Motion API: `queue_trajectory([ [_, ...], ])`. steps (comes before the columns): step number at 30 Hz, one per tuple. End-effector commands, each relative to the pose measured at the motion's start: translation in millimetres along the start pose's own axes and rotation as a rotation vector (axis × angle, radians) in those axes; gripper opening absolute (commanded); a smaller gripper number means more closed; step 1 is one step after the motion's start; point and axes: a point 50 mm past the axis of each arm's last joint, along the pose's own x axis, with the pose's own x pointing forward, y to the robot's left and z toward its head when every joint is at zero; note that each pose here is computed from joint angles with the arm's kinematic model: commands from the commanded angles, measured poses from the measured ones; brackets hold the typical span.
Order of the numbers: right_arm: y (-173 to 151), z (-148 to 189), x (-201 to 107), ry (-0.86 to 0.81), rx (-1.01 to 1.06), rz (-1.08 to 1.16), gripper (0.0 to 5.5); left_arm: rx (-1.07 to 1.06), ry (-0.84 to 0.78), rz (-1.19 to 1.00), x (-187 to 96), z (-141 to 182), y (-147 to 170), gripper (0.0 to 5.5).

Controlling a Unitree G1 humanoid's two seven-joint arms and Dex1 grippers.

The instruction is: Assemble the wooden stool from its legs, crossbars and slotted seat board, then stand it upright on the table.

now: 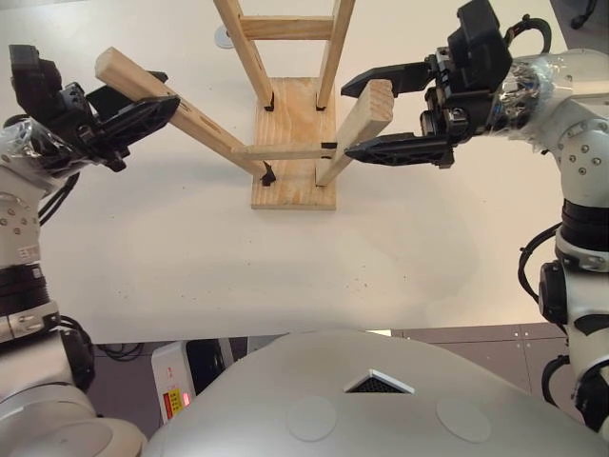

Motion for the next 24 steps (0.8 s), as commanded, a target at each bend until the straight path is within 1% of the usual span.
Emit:
queue_trajectory([
  [1,6.0,-2.5,4.8,-0.006,0.001,0.016,3.72,0.000,0.283,0.038,-7.8,-20.5,4.8,2.01],
  [7,8.8,-8.2,8.1,-0.020,0.014,-0.003,3.72,0.169,0.395,-0.044,1.2,2.1,9.5,2.01],
  [10,8.5,-9.4,8.9,-0.026,0.014,-0.010,3.72,0.198,0.403,-0.053,5.1,8.0,13.7,2.01],
  [15,4.1,-6.7,7.1,-0.042,0.004,-0.057,3.72,0.195,0.385,-0.032,1.6,11.8,18.7,2.01],
  [18,-0.9,-5.9,6.4,-0.059,0.025,-0.094,3.17,0.187,0.311,0.017,-4.9,20.8,20.7,2.01],
  [21,-0.8,-4.8,5.4,-0.069,0.036,-0.112,2.65,0.185,0.283,0.066,-14.6,24.2,20.9,2.01],
  [24,-0.9,-6.3,3.9,-0.063,0.044,-0.136,2.48,0.178,0.260,0.093,-19.0,24.7,19.6,2.01],
])
